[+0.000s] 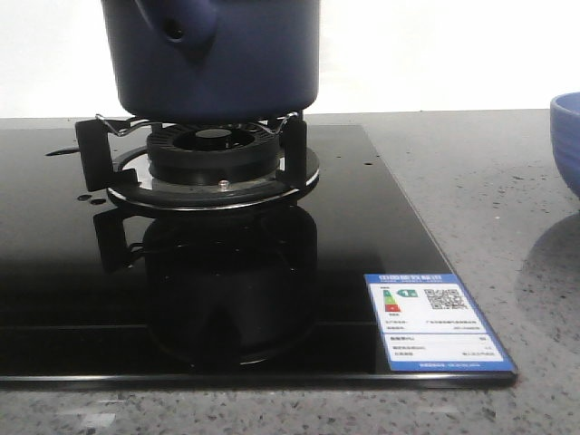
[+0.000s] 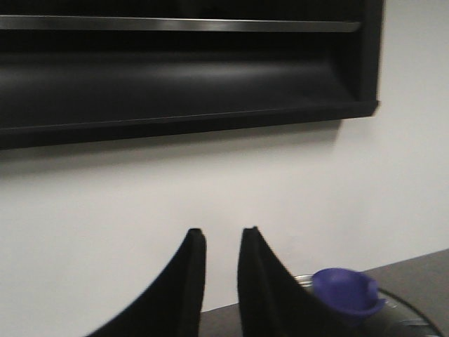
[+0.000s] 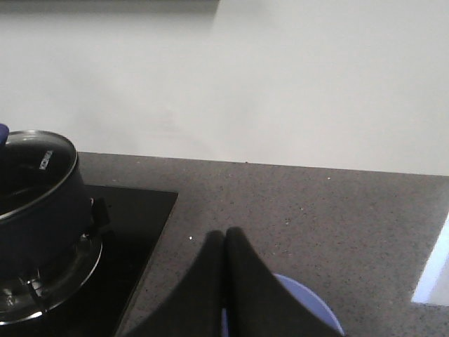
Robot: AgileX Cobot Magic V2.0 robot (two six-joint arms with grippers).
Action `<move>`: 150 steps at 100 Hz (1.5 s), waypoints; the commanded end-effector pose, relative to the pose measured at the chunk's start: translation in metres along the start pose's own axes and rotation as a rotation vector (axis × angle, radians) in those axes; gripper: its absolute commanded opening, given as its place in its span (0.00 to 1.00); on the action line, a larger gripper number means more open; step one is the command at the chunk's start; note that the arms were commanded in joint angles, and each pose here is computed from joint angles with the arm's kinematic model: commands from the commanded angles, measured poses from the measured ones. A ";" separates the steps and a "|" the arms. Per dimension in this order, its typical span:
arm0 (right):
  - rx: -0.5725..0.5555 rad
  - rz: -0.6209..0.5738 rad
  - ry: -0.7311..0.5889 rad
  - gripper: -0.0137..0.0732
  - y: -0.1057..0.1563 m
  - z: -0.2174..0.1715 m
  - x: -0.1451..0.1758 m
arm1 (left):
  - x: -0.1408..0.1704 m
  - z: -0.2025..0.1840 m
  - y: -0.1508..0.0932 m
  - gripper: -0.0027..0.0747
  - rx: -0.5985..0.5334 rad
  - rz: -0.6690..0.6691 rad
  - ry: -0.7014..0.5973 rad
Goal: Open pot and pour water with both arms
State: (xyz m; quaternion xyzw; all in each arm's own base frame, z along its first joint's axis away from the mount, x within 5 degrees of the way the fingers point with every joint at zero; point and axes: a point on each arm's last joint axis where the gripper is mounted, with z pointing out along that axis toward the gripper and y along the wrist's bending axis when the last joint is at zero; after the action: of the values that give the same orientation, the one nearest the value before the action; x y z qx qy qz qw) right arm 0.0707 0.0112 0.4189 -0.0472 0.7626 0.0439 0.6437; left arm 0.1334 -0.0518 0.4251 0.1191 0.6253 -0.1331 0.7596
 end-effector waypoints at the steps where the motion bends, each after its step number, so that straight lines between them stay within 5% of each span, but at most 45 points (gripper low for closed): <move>1: 0.008 -0.021 -0.128 0.08 0.000 -0.003 0.013 | -0.001 -0.043 0.006 0.01 -0.049 -0.056 -0.075; 35: 0.026 -0.016 -0.242 0.08 -0.001 -0.014 0.080 | 0.049 -0.117 0.015 0.01 -0.143 -0.132 -0.154; 127: 0.025 -0.016 -0.246 0.08 -0.001 -0.016 0.082 | 0.059 -0.120 0.014 0.01 -0.139 -0.129 -0.145; 138: 0.025 -0.016 -0.246 0.08 -0.001 -0.016 0.082 | 0.058 -0.120 0.012 0.01 -0.119 -0.058 -0.158; 150: 0.025 -0.016 -0.246 0.08 -0.001 -0.016 0.082 | 0.067 -0.117 -0.004 0.01 0.033 0.219 -0.142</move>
State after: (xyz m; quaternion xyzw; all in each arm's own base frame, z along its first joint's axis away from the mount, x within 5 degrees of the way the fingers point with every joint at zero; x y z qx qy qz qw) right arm 0.0420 0.0083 0.3266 -0.0404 0.7122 0.0423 0.6995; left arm 0.0394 -0.0060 0.3359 0.0988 0.5646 -0.0823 0.8153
